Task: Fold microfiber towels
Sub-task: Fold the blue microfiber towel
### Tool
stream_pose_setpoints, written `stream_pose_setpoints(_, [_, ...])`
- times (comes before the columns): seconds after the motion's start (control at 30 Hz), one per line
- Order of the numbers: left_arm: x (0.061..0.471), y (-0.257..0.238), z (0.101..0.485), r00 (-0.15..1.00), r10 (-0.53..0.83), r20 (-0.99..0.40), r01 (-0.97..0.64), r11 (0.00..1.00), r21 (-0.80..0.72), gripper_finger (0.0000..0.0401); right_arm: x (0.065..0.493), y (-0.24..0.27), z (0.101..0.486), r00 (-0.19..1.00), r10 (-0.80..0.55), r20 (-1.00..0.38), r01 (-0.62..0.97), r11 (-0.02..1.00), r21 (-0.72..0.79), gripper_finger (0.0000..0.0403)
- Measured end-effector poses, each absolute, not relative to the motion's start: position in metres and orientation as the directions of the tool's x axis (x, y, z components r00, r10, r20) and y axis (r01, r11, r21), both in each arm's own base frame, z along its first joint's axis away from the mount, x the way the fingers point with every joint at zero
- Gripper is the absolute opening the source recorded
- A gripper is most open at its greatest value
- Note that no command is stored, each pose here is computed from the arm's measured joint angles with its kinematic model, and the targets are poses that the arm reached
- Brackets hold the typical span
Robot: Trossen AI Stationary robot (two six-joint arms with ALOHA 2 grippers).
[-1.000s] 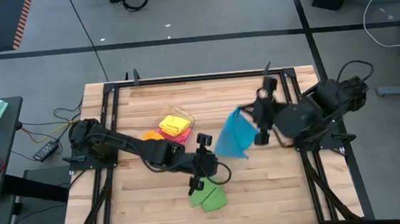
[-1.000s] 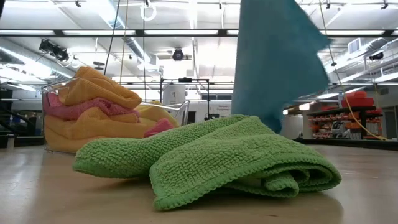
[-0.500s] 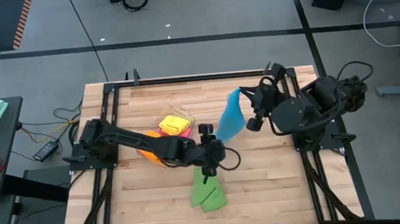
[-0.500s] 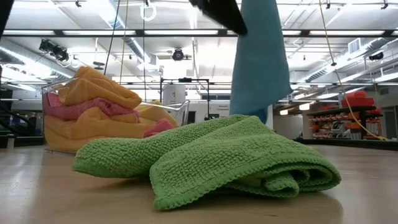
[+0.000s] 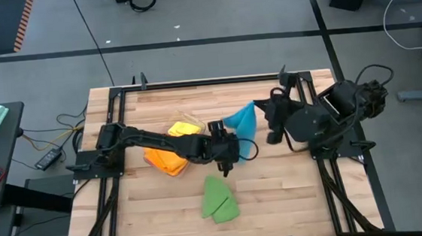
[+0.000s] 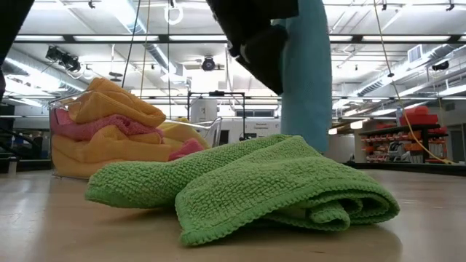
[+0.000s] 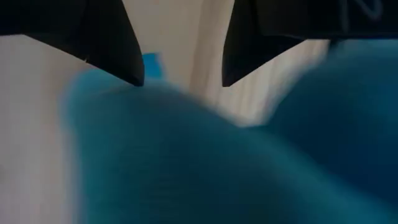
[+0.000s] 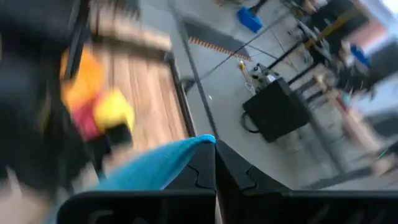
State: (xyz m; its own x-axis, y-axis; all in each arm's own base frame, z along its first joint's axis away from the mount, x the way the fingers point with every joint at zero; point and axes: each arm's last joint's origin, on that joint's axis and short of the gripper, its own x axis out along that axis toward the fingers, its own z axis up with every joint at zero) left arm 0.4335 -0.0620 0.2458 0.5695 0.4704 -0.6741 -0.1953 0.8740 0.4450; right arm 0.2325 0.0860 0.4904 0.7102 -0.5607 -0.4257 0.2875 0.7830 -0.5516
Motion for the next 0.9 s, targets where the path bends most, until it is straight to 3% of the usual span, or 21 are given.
stream_pose_setpoints(0.13, [0.427,-0.071,0.255,0.581,0.456,-0.674,-0.132,0.87,0.476,0.02,0.226,0.078,0.48,0.632,-0.606,-0.483,0.066,0.663,-0.746,0.0002])
stream_pose_setpoints(0.3, [0.419,-0.084,0.259,0.581,0.437,-0.687,-0.085,0.871,0.483,0.0171,0.23,0.049,0.478,0.533,-0.716,-0.45,0.034,0.55,-0.835,0.0002])
stream_pose_setpoints(0.43, [0.413,-0.087,0.264,0.567,0.44,-0.696,-0.072,0.869,0.49,0.0151,0.236,0.012,0.479,0.388,-0.834,-0.393,0.061,0.449,-0.891,0.0002])
stream_pose_setpoints(0.57, [0.408,-0.087,0.267,0.558,0.452,-0.696,-0.079,0.864,0.498,0.0132,0.237,-0.026,0.494,0.086,-0.993,-0.087,0.239,0.105,-0.965,0.0002])
stream_pose_setpoints(0.63, [0.407,-0.087,0.271,0.561,0.458,-0.69,-0.087,0.861,0.501,0.0124,0.236,-0.037,0.501,-0.029,-1.0,-0.004,0.276,-0.004,-0.961,0.0002])
stream_pose_setpoints(0.7, [0.405,-0.087,0.272,0.558,0.463,-0.689,-0.087,0.858,0.506,0.0116,0.236,-0.038,0.502,-0.018,-1.0,-0.02,0.281,0.015,-0.96,0.0002])
stream_pose_setpoints(0.77, [0.404,-0.086,0.273,0.558,0.464,-0.688,-0.09,0.858,0.506,0.011,0.238,-0.035,0.499,0.078,-0.991,-0.104,0.279,0.122,-0.952,0.0002])
stream_pose_setpoints(0.9, [0.402,-0.086,0.277,0.56,0.463,-0.687,-0.107,0.863,0.494,0.0099,0.245,-0.021,0.486,0.392,-0.812,-0.433,0.192,0.532,-0.825,0.0002])
